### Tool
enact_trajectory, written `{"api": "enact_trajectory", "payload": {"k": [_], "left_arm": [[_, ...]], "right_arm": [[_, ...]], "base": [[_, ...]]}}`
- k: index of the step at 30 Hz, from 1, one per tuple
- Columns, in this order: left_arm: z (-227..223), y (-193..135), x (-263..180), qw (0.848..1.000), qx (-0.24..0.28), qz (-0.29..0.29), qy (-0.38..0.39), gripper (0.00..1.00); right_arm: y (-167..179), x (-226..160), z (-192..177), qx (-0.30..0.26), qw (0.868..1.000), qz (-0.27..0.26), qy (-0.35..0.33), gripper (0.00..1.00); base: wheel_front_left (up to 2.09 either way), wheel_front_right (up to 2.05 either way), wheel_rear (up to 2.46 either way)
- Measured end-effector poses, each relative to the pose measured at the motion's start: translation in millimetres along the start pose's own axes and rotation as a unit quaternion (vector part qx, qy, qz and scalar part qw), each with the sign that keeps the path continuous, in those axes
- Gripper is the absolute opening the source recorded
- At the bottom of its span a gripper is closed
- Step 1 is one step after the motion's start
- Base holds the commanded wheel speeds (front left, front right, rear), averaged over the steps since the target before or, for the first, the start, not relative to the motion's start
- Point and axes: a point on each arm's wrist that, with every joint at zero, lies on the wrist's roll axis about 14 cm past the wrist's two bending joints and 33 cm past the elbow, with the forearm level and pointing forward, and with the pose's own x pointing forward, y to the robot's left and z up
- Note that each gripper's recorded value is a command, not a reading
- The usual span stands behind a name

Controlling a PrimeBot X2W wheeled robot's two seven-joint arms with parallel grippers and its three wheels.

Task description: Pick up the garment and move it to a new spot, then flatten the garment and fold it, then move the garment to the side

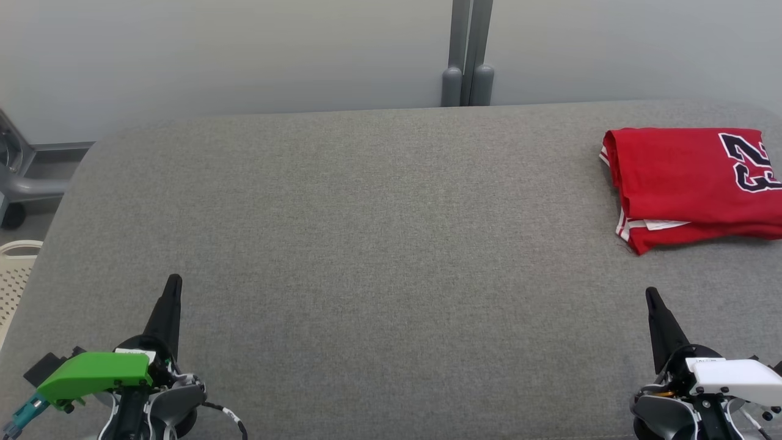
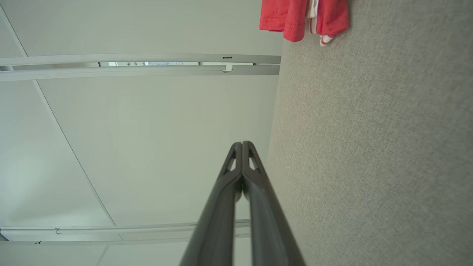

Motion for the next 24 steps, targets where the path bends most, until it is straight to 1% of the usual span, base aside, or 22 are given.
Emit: {"api": "enact_trajectory", "payload": {"k": [5,24], "left_arm": [[-0.6,-2.7,2.3,1.000,-0.014,-0.005,0.002,0.00],[-0.6,-3.0,2.4,1.000,-0.014,-0.006,0.002,0.00]], "right_arm": [[1.4,0.7,0.4,0.014,1.000,0.002,0.000,0.00],[1.7,0.8,0.5,0.014,1.000,0.003,0.000,0.00]], "base": [[0.00,0.00,0.00],[0.00,0.00,0.00]]}}
